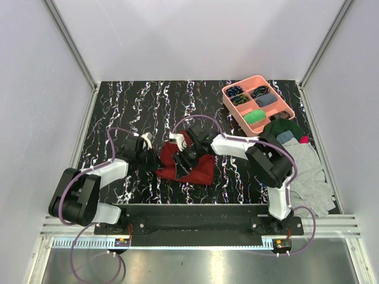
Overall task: Fold the napkin, place the utensils inside, and roll it up
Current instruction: Roll the napkin with the utensil
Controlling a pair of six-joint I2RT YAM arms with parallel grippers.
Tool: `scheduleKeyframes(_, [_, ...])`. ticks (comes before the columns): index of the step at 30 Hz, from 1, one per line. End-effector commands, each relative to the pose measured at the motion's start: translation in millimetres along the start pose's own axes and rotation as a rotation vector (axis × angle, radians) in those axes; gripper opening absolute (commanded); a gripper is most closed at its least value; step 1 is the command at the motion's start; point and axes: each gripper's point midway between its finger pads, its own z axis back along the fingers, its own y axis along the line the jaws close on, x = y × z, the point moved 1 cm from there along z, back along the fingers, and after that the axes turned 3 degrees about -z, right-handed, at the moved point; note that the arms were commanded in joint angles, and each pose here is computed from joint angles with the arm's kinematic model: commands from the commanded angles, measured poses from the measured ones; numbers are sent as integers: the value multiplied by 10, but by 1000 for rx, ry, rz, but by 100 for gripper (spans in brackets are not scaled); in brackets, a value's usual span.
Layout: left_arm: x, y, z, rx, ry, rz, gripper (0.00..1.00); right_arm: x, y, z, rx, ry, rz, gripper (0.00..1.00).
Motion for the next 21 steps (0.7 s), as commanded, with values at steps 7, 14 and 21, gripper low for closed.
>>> scheduleKeyframes(7, [5,70,-89,67,85,9,0,501,80,697,-248,-314,159,82])
scheduleKeyframes(14, [22,51,-96,73,103,20,0,353,427,943,-370,-363,302,81])
scheduleKeyframes(21, [26,38,-88,70,107,24,0,-35,509,687,-380,-235,263,66])
